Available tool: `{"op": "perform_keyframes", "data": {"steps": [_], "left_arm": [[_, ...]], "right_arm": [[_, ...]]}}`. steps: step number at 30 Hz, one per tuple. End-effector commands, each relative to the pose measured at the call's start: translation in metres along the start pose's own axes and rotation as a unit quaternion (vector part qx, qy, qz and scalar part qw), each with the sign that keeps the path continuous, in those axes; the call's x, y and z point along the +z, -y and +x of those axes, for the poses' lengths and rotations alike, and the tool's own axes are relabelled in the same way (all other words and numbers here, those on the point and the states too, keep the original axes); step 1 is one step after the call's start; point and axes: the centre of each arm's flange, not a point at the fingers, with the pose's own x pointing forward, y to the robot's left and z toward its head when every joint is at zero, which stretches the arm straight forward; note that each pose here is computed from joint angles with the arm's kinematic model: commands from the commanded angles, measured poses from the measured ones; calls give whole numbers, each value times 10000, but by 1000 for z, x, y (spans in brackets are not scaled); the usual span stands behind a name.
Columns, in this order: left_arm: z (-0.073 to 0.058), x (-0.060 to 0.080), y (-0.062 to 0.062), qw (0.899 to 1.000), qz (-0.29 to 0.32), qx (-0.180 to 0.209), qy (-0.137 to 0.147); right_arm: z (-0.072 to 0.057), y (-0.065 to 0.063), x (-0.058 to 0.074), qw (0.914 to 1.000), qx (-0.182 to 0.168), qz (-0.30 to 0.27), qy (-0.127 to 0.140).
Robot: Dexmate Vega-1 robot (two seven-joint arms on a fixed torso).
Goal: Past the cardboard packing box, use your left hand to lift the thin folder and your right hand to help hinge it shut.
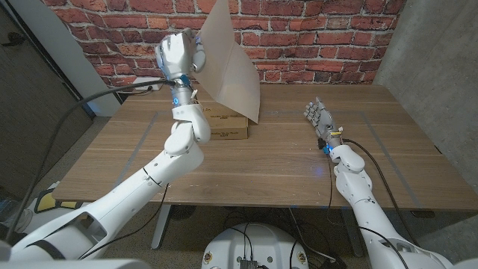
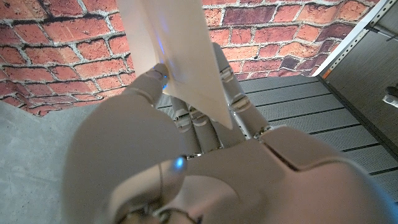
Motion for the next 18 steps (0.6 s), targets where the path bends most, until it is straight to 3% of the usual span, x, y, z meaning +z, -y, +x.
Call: {"op": "perform_keyframes", "data": {"steps": [1,12,18], "left_arm": [[13,19,-9,9984,-330,400,228],[28,36,-19,9959,-637,575,292],[34,45,-24,9934,-863,672,347]], "right_arm": [[-2,-3,-9,9999,48,-5,-118],[-1,-6,-13,9998,109,20,-175],[2,-7,-9,9997,202,27,-142]]}}
